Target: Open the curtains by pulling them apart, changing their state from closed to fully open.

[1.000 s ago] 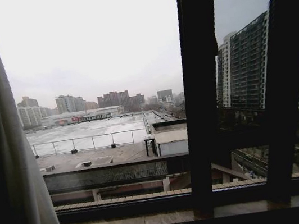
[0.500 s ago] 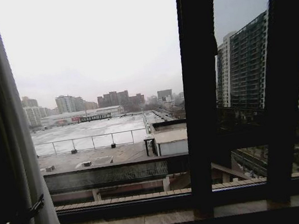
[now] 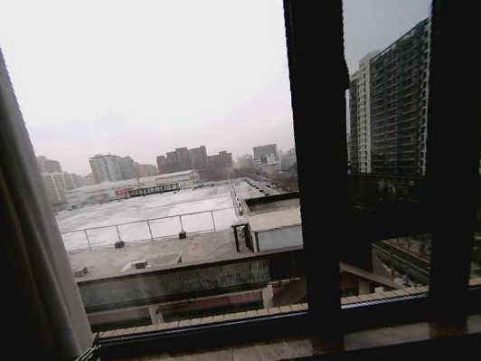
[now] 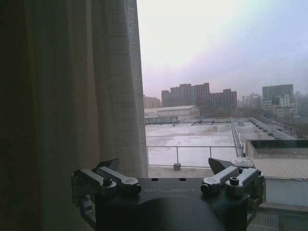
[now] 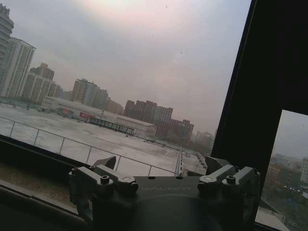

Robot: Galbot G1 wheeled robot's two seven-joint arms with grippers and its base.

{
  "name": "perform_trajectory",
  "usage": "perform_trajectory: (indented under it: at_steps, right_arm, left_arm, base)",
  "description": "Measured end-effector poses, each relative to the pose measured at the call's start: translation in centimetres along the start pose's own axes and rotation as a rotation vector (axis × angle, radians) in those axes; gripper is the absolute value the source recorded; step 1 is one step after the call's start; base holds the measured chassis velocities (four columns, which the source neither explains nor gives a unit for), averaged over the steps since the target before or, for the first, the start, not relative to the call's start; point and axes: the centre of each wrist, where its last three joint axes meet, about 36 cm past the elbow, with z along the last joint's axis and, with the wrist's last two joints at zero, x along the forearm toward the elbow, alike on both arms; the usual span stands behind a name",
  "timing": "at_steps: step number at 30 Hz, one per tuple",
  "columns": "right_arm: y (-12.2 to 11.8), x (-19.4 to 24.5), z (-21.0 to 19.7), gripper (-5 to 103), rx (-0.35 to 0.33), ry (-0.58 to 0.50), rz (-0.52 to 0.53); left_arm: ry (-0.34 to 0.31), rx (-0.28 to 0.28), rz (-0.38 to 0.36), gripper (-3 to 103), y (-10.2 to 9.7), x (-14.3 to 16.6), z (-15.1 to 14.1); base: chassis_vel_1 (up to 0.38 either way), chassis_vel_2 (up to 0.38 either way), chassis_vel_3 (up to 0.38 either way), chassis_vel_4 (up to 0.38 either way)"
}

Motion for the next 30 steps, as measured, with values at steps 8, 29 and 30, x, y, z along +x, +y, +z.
perform_trajectory:
  at_steps: [8,29,30]
  right_arm:
    - [-0.8,-1.7,-4.4,100,-0.054,0.030,-0.027]
    - [-3.8,-8.3,-8.5,100,-0.147,0.046,0.157]
    - [-3.8,-8.2,-8.3,100,-0.146,0.050,0.154]
  left_arm:
    - [0.045,0.094,0.096,100,-2.5,3.5,3.6]
    - [0.059,0.168,0.146,100,-6.9,3.0,5.1]
    - [0.052,0.165,0.145,100,-7.4,2.8,5.9]
  base:
    - [0.000,0.000,0.000,0.000]
    - [0.000,0.000,0.000,0.000]
    - [0.000,0.000,0.000,0.000]
